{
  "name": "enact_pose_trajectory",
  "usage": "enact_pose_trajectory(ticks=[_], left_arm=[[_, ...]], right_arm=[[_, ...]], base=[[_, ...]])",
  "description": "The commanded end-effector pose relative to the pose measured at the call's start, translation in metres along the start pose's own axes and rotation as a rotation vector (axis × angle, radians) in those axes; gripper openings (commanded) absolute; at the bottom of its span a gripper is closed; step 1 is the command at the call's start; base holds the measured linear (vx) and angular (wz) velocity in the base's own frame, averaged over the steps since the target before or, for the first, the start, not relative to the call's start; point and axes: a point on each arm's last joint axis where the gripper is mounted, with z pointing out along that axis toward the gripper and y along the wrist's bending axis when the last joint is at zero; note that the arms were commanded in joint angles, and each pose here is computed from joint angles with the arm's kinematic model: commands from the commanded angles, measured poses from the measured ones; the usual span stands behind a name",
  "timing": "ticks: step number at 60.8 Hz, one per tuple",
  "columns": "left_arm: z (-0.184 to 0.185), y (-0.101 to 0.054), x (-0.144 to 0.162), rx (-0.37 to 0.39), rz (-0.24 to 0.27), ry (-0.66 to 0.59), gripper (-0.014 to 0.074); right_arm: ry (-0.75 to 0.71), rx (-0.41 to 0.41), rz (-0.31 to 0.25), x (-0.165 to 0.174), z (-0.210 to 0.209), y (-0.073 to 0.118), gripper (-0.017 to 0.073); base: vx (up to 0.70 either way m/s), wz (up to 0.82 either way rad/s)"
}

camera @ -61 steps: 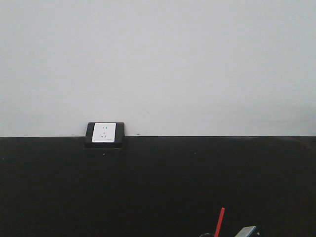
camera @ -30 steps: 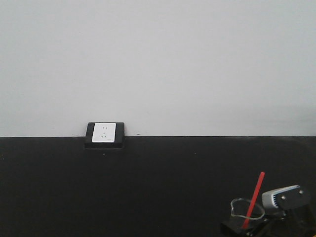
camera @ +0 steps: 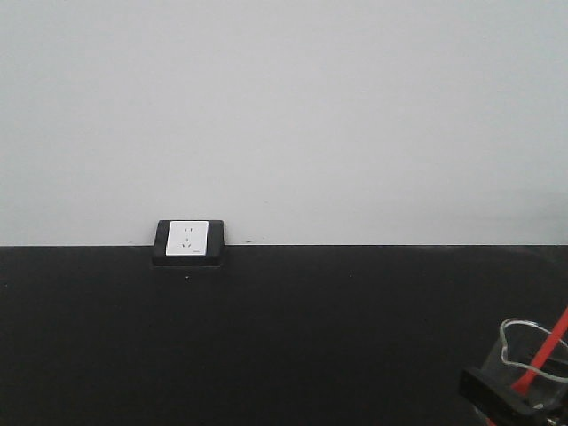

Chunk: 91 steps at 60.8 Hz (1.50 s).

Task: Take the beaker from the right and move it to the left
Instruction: 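Lift the beaker off the bench with the right gripper, then drive the base to the bench with white bins, holding the beaker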

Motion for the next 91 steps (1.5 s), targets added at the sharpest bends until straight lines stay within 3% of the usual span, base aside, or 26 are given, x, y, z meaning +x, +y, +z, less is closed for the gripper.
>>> enact_pose_trajectory(ticks=[1, 20, 91], left_arm=[[0.002, 0.0, -0.002, -0.004, 0.001, -0.065, -0.0006], [0.002, 0.0, -0.002, -0.004, 0.001, -0.065, -0.0006], [0.002, 0.0, -0.002, -0.004, 0.001, -0.065, -0.0006]], right_arm=[[-0.068, 0.001, -0.032, -0.013, -0.015, 0.007, -0.0003], [-0.162, -0.008, -0.076, -0.02, -0.037, 0.017, -0.0003], [-0.163, -0.007, -0.076, -0.02, -0.037, 0.017, -0.0003]], base=[[0.0, 0.0], [0.0, 0.0], [-0.05, 0.0]])
